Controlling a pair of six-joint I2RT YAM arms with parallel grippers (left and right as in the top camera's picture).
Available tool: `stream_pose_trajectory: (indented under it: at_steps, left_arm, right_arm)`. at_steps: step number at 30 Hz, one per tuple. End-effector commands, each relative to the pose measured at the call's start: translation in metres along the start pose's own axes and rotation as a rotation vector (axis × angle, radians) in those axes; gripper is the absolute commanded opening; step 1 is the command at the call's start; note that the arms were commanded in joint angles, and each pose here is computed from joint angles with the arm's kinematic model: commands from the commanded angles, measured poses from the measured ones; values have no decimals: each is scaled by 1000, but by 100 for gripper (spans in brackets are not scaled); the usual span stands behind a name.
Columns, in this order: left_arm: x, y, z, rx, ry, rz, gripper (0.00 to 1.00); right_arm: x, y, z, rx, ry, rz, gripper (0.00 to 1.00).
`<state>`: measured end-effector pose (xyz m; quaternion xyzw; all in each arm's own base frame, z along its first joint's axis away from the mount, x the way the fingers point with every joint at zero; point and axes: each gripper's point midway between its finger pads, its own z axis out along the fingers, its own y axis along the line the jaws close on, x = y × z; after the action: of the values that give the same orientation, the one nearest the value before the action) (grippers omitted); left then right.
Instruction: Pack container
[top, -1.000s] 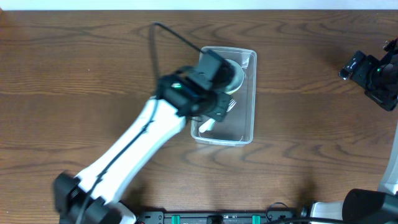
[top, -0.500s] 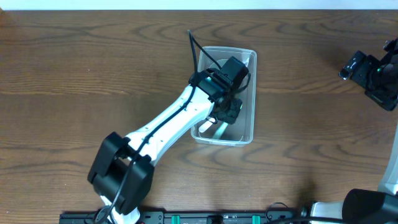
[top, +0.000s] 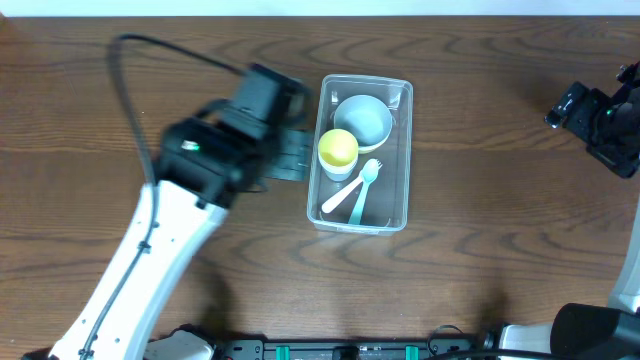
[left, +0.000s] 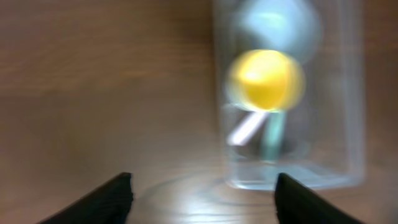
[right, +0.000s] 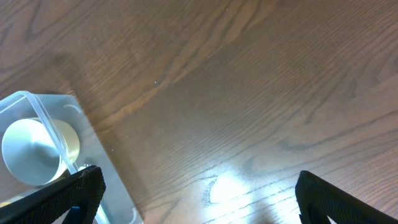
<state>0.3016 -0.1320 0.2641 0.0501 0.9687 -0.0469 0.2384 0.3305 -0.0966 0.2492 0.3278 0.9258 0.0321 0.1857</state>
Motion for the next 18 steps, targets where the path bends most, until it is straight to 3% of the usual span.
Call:
stream_pose_trajectory:
  at_steps: [1,5,6,18]
  left_arm:
    - [-4,59,10,-176,26,-102,79]
    - [-3,101,13,-239,46,-212,89]
    - [-3,109,13,-250,48,-234,98]
    - [-2,128,11,-276,51,-287,98]
  right_arm:
    - [-1,-1,1,4,-2,0,99]
    - [-1,-1,1,4,-2,0,99]
    - [-1,-1,1,4,-2,0,99]
    - [-1,-1,1,4,-2,0,99]
